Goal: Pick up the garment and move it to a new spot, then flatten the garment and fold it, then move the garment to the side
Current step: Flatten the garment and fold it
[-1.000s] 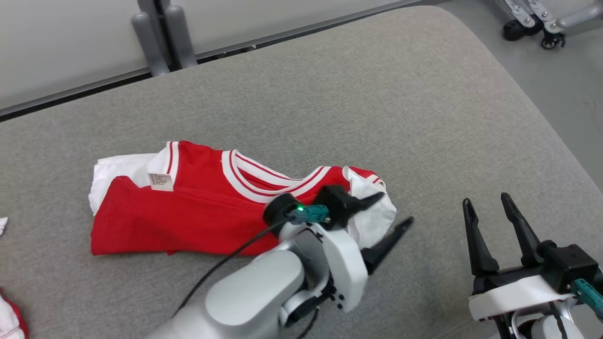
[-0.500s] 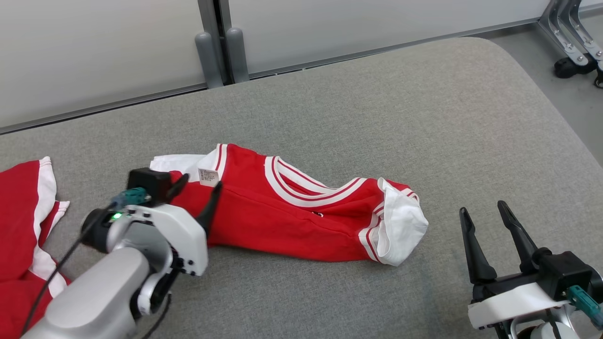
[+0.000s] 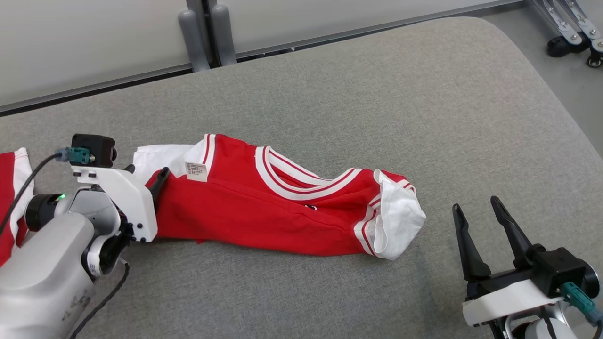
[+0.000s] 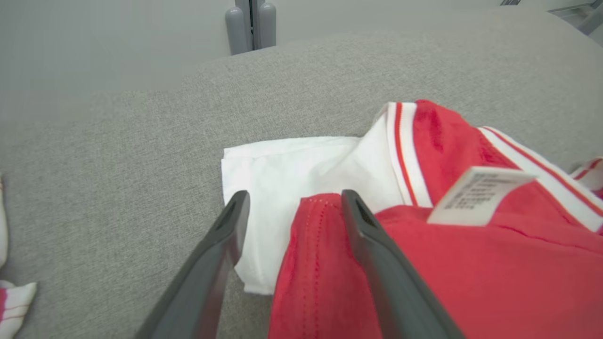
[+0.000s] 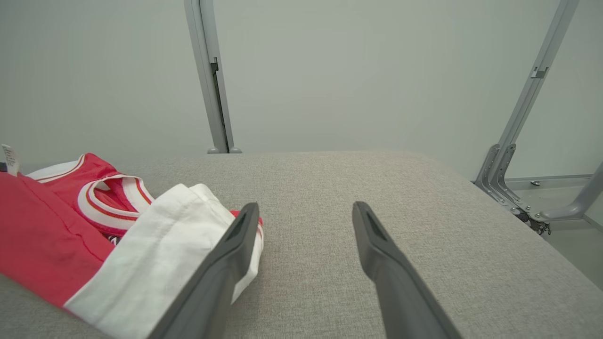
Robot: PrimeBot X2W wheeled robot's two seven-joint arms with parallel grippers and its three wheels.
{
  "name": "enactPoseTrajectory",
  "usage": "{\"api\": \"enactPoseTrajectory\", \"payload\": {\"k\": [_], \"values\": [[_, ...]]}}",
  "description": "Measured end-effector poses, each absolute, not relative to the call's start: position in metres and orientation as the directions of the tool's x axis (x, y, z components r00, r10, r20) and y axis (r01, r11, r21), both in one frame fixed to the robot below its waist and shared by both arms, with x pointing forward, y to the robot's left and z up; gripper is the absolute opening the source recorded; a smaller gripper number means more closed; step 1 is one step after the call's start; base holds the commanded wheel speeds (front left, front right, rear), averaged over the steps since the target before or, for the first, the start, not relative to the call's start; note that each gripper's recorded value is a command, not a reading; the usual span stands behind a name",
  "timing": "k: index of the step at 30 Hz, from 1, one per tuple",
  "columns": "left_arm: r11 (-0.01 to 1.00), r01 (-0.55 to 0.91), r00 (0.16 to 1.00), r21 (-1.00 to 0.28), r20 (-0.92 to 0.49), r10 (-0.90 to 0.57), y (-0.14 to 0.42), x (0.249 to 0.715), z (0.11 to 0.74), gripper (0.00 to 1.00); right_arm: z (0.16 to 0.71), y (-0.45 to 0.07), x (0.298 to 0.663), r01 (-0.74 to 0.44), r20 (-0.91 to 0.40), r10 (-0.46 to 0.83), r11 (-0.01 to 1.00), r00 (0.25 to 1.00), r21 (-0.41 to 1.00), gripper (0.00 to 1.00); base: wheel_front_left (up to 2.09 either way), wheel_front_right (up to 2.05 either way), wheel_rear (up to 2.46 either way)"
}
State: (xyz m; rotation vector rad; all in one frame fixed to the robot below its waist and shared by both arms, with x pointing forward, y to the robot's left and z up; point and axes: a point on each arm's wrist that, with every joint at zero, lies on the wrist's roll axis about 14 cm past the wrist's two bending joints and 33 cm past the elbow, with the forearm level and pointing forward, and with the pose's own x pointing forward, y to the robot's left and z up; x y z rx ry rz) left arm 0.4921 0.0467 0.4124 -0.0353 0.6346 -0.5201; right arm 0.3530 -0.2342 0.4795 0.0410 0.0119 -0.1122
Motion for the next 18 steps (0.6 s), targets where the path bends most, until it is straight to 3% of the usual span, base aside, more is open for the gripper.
{"api": "enactPoseTrajectory", "payload": {"k": [5,6,8,18], "values": [[0.851,0.476,0.583,-0.222,-0.645,-0.494,0.043,0.489,0.395,1.00,0.477,-0.235,0.354,0.114,-0.022,-0.113,0.993,0.993,0.038,1.00,0.00,0.00,0.00],[0.844,0.488,0.563,-0.222,-0.659,-0.499,0.042,0.487,0.392,0.89,0.477,-0.235,0.353,0.115,-0.024,-0.114,0.993,0.993,0.037,1.00,0.00,0.00,0.00],[0.826,0.506,0.534,-0.248,-0.662,-0.526,0.036,0.484,0.392,0.00,0.476,-0.237,0.353,0.123,-0.027,-0.122,0.992,0.992,0.038,1.00,0.00,0.00,0.00],[0.789,0.545,0.532,-0.283,-0.611,-0.587,0.024,0.472,0.408,0.00,0.474,-0.231,0.357,0.102,-0.029,-0.101,0.994,0.995,0.045,1.00,0.00,0.00,0.00]]}}
